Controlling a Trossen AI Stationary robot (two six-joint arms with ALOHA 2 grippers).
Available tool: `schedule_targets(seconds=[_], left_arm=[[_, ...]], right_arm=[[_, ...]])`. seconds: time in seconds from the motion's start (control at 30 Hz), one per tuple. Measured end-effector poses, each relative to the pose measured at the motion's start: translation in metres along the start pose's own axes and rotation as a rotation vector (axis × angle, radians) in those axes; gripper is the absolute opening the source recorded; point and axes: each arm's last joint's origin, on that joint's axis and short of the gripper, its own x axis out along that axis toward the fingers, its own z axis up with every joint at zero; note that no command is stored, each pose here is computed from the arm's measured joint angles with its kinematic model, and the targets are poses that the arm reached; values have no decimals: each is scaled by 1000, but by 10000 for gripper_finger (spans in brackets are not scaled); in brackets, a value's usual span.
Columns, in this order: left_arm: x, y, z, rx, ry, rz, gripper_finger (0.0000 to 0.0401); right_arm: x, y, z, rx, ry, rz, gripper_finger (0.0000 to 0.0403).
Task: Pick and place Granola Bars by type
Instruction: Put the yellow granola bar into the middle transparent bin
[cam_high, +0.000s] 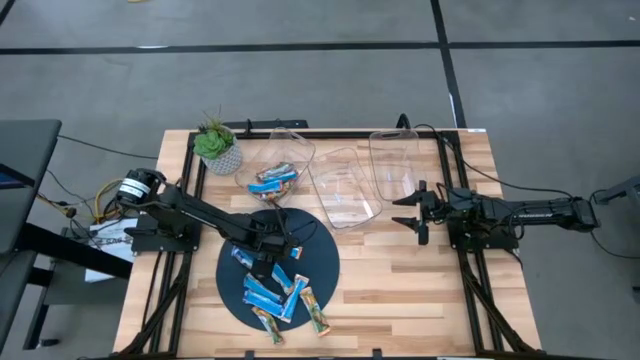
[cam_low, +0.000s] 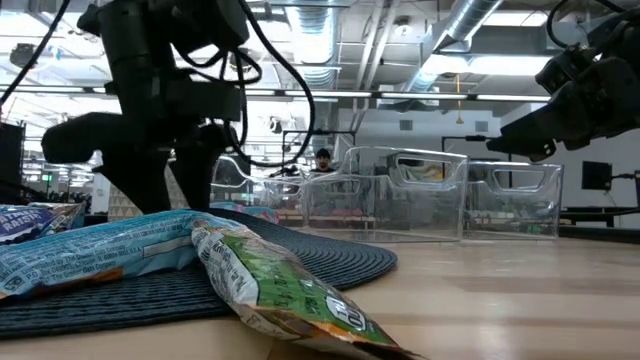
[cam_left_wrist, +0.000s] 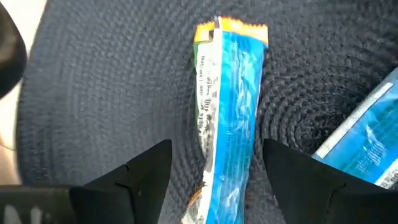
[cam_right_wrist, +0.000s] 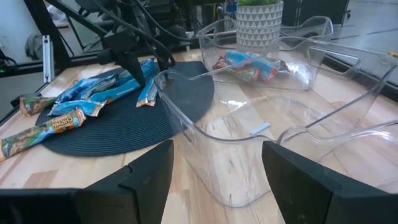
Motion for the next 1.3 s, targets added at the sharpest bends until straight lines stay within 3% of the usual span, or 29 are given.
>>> schedule_targets(seconds=[0.37,0.97,1.3], left_arm=[[11,-1,2,-2,14,-8,222],[11,-1,3,-1,-5,-4,90],[6,-5,11,0,-94,-7,57]], right_arm=[[0,0,0,0,0,0,240],[0,0,0,0,3,0,240],[0,0,0,0,4,0,240]])
